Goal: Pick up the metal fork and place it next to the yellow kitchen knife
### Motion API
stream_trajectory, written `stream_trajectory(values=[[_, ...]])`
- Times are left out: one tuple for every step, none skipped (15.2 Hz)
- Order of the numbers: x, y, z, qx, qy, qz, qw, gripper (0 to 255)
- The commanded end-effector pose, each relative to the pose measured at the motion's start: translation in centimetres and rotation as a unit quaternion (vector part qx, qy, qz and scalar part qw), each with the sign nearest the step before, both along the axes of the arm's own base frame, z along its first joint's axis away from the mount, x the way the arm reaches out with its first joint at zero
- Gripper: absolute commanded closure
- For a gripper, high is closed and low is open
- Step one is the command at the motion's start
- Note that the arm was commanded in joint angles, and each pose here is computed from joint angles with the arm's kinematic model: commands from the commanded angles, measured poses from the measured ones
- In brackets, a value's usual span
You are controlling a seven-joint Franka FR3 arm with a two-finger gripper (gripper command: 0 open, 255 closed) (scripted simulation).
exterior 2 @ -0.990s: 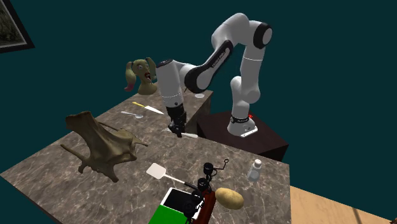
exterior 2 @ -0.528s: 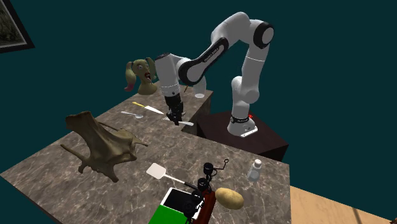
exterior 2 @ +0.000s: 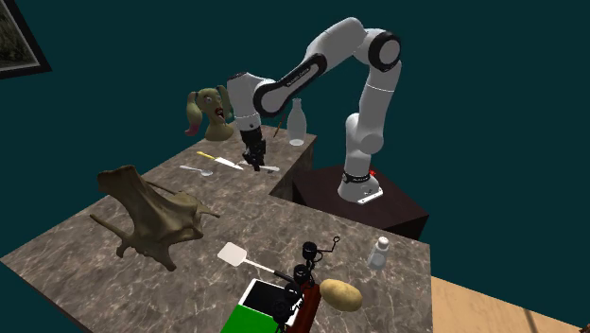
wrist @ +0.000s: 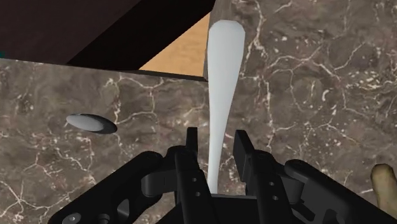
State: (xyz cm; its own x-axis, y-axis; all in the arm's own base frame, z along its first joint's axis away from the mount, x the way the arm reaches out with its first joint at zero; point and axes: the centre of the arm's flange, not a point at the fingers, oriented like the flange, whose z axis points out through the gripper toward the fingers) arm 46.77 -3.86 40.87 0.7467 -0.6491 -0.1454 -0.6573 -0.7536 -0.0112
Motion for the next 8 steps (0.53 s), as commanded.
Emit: stream_trajectory(values=[[-0.5,-2.8,0.1,0.000,0.000,0.001,1.0000,255],[-0.6,-4.1,0.1,0.000,0.000,0.001,1.0000,255],[-0.6,-5.4,0.1,0.000,0.000,0.001,1.0000,255],[-0.7,-6.7,0.1,0.000,0.000,0.001,1.0000,255],[-0.8,-8.0,0.1,0.000,0.000,0.001,1.0000,255],[-0.9,-9.3,0.1,0.000,0.000,0.001,1.0000,255],[-1.0,-10.7,0.1,0.000,0.000,0.001,1.0000,255],[-1.1,-12.0,0.1,0.000,0.000,0.001,1.0000,255]])
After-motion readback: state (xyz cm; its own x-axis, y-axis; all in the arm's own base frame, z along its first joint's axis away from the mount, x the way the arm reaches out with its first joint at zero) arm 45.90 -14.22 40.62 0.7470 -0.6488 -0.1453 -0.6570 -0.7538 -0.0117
